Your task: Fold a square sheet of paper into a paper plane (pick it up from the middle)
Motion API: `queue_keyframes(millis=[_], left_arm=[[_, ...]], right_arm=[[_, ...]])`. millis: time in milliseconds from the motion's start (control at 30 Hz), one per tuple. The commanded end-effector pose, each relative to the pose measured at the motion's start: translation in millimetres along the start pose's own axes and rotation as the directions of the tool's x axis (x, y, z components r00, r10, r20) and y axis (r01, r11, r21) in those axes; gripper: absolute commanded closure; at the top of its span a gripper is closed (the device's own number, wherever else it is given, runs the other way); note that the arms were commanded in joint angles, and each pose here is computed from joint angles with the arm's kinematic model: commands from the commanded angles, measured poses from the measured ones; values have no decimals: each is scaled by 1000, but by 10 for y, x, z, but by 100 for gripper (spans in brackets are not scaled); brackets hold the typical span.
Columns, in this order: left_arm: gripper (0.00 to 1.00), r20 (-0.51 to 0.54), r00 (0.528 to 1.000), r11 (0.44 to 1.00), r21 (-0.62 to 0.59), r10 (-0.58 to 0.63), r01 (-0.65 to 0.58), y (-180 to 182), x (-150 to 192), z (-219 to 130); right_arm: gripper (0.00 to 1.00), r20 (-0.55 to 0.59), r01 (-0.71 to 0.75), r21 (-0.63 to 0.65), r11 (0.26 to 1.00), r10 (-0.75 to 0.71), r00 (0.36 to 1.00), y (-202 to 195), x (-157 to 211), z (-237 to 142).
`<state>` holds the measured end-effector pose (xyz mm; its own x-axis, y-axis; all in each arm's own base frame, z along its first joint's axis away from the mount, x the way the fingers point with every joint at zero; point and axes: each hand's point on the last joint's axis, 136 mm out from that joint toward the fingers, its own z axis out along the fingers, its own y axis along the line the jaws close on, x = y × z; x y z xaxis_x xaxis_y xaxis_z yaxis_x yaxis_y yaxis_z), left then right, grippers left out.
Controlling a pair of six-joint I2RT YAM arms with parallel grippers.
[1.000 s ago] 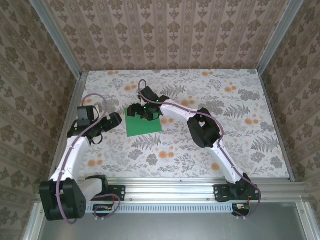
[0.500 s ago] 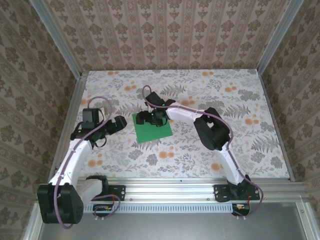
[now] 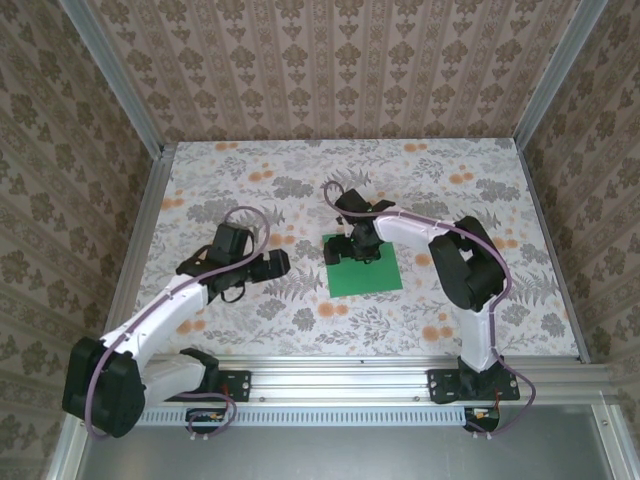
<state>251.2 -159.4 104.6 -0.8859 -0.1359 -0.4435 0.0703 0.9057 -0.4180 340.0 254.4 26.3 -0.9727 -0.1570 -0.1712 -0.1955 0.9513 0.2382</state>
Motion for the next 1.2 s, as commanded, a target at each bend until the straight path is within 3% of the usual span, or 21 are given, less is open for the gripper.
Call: queue_keyframes(millis=[0, 100, 367, 867, 967, 1067, 1167], left_arm=[[0, 35, 999, 1000, -29, -5, 6, -24, -84, 7], [0, 39, 999, 999, -51, 12, -10, -24, -130, -10], [0, 41, 998, 998, -39, 45, -43, -104, -200, -43], [0, -34, 985, 985, 8, 172, -172, -616, -48, 161], [0, -43, 982, 983, 14, 182, -182, -711, -23, 220], [0, -40, 984, 985, 10, 175, -175, -743, -36, 243], [0, -22, 986, 986, 14, 164, -163, -765, -76, 223]], right_arm=[[12, -50, 44, 80, 996, -40, 998, -121, 191, -237], [11, -18, 24, 76, 997, -22, 1000, -94, 147, -363], [11, 0, -80, 217, 973, 82, 997, -512, 405, -509], [13, -121, -86, 268, 960, 122, 985, -756, 888, -168], [13, -123, -100, 227, 969, 130, 984, -694, 934, -199], [14, -101, -124, 99, 987, 134, 986, -471, 880, -247], [14, -55, -134, 130, 982, 142, 988, -515, 789, -352]])
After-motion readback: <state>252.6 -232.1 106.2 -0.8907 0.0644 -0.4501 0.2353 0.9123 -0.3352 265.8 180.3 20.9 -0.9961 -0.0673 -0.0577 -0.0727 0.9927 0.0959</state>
